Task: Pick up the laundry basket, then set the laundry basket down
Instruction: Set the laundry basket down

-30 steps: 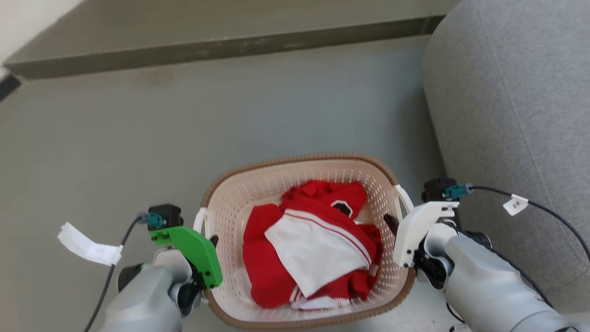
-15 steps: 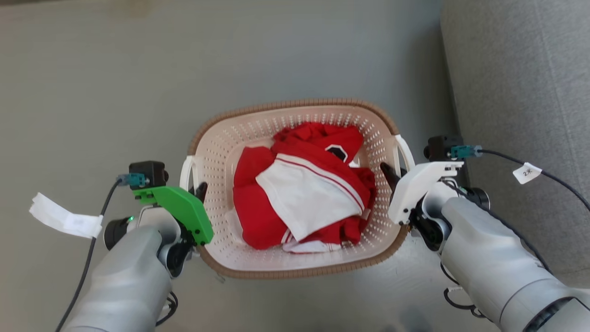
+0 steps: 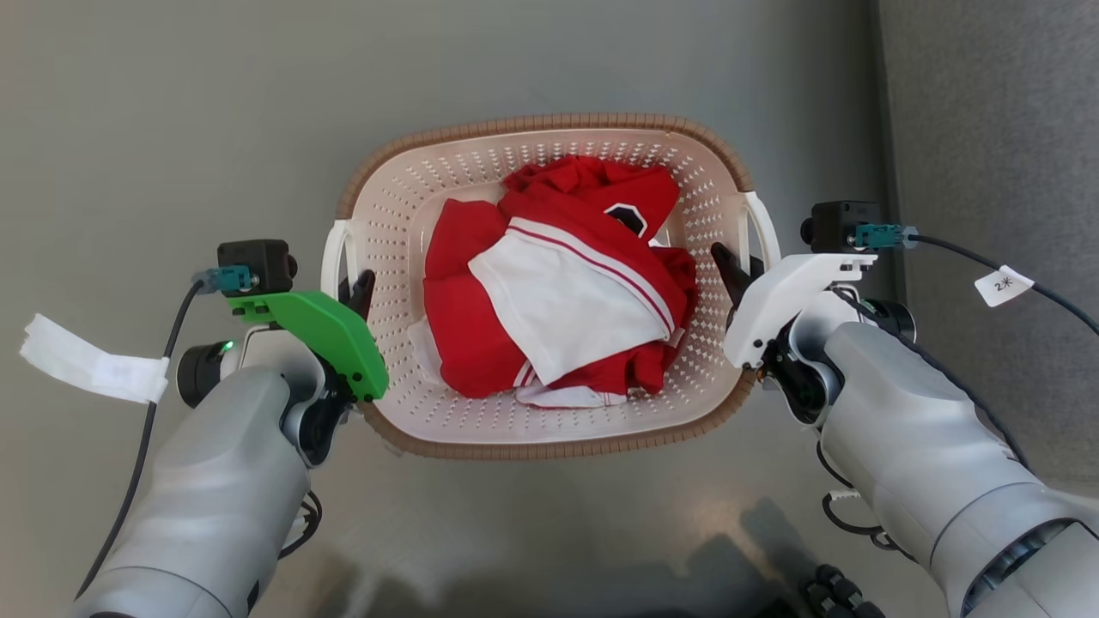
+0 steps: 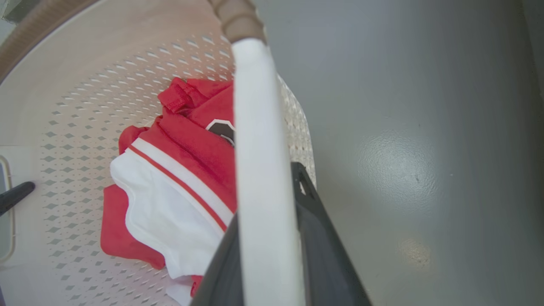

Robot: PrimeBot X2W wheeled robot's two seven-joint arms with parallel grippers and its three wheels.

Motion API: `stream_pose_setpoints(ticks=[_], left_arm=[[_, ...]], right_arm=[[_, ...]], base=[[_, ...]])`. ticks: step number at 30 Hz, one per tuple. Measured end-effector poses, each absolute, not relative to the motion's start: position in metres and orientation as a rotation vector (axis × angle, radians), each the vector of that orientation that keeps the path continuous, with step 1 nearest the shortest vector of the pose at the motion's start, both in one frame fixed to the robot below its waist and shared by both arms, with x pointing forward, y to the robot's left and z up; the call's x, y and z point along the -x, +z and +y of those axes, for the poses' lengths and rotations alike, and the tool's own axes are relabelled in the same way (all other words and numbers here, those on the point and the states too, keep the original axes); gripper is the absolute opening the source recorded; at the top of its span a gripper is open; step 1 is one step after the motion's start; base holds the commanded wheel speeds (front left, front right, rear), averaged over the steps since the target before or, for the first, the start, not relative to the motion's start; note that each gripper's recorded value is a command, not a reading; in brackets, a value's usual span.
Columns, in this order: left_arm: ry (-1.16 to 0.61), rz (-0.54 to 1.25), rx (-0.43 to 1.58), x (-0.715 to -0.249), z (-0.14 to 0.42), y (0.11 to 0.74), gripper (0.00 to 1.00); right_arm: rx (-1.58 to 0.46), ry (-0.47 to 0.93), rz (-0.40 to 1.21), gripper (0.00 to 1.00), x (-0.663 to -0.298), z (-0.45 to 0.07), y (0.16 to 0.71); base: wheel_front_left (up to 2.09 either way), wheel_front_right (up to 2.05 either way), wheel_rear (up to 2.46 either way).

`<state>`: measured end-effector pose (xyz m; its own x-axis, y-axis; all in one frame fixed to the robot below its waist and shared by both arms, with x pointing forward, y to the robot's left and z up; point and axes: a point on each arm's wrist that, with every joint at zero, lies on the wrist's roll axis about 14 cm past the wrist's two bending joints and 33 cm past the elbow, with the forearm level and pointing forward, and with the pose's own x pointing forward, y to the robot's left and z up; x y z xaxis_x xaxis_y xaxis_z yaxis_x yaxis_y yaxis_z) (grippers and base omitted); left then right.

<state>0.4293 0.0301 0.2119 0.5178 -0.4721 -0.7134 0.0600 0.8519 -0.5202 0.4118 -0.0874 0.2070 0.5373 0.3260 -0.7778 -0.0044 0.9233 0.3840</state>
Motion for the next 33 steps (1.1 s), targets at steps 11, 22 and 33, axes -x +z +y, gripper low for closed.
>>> stream_pose_setpoints(ticks=[11,22,33], left_arm=[[-0.316,0.983,0.494,-0.438,0.029,0.187,0.0],[-0.3,0.994,0.503,-0.445,0.032,0.161,0.0],[-0.297,1.013,0.511,-0.446,0.031,0.138,0.0]], right_arm=[[-0.366,0.191,1.005,0.0,-0.418,-0.087,0.181],[-0.373,0.184,1.01,0.0,-0.425,-0.086,0.158],[-0.376,0.179,1.032,0.0,-0.426,-0.086,0.133]], base=[[0.0,0.0,0.0],[0.0,0.0,0.0],[0.0,0.0,0.0]])
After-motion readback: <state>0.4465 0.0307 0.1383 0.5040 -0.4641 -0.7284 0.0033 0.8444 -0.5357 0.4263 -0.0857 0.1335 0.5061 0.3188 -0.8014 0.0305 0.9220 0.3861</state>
